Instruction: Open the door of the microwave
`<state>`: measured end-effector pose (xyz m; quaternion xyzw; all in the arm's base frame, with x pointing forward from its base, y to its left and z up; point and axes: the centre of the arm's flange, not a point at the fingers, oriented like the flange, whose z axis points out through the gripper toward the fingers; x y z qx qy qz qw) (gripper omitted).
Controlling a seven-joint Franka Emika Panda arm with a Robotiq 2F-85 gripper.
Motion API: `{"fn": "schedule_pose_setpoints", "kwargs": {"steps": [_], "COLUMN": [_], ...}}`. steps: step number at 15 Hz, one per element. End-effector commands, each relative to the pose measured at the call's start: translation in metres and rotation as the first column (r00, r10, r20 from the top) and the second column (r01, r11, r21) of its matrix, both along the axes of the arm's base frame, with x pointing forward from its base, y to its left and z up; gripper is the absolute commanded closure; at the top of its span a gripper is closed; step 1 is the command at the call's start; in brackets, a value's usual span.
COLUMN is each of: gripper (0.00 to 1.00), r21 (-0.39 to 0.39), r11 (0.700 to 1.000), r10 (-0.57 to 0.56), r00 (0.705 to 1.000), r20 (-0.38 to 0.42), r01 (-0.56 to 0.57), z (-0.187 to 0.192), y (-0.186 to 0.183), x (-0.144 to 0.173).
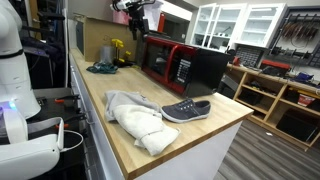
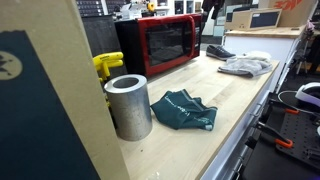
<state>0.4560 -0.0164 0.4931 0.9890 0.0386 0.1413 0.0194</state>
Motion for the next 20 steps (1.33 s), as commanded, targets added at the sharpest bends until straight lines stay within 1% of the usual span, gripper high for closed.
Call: {"fn": "schedule_pose_setpoints", "kwargs": {"steps": [1,4,7,11,14,16,18,20], "gripper": [0.0,0.0,0.0,0.0,0.0,0.0,0.0,0.0], "r21": [-0.073,-0.124,-0.196,-0.296,-0.342,-0.359,-0.354,-0.333], "r11": [0.996,0.99,0.978,0.952,0.934,0.926,0.924,0.925], "r10": [-0.042,-0.069,-0.074,-0.081,-0.1,-0.119,-0.147,-0.182], "r00": [0.999,0.997,0.997,0.997,0.995,0.993,0.989,0.983], "r20": [0.001,-0.018,-0.014,0.016,0.02,0.018,0.022,0.035], "r01": [0.042,0.066,0.07,0.083,0.101,0.118,0.146,0.183], "z": [-0.005,-0.015,-0.017,-0.022,-0.03,-0.04,-0.046,-0.05], "y": [-0.009,-0.024,-0.035,-0.039,-0.047,-0.055,-0.061,-0.073], "x": [0.044,0.061,0.079,0.098,0.105,0.109,0.117,0.124]}}
